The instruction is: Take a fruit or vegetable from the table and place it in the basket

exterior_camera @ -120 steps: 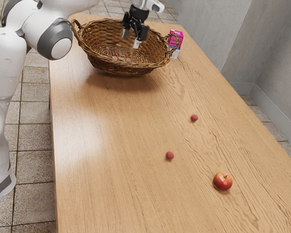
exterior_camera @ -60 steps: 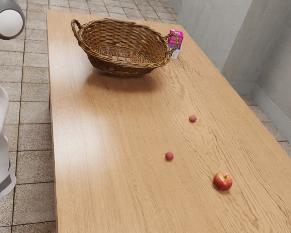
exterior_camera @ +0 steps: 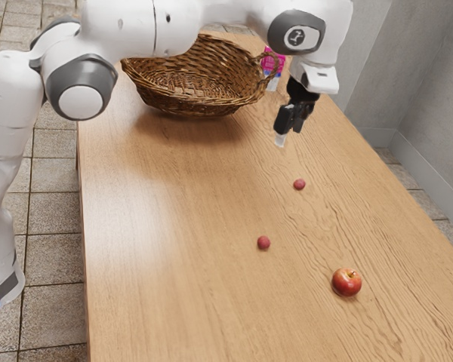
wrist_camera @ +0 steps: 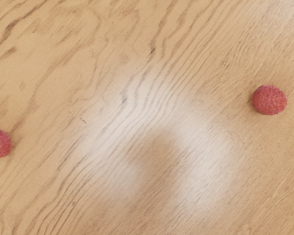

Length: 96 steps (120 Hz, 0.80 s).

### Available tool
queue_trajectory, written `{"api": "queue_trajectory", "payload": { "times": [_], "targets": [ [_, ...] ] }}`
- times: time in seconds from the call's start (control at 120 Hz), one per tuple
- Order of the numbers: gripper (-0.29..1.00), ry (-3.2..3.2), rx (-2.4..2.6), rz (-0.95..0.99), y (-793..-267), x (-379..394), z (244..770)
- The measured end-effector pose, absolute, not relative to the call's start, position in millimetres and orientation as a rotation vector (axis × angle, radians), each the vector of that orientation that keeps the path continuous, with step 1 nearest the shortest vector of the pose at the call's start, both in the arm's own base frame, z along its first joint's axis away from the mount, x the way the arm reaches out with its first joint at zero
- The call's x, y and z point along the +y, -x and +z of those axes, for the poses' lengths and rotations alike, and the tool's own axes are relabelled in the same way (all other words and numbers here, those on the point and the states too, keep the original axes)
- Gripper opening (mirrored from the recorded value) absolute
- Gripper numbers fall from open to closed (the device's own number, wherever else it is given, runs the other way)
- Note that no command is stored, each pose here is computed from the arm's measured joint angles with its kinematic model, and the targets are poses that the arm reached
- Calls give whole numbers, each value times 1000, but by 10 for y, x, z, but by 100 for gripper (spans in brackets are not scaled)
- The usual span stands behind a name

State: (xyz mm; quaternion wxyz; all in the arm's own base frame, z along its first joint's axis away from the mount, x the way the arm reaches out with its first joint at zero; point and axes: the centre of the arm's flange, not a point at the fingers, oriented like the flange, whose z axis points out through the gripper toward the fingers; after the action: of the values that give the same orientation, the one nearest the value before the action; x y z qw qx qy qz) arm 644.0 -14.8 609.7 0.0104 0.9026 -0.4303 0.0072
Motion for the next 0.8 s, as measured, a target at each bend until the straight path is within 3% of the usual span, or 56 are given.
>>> {"api": "queue_trajectory", "payload": {
  "times": [0.258, 0.425, 0.8],
  "targets": [
    [70, -2527, -1724, -44, -6661, -1075, 5388],
    [70, -2304, -1920, 21, -6591, -1874, 5233],
    [70, -2150, -2092, 148, -6668, -2485, 4969]
  ]
}}
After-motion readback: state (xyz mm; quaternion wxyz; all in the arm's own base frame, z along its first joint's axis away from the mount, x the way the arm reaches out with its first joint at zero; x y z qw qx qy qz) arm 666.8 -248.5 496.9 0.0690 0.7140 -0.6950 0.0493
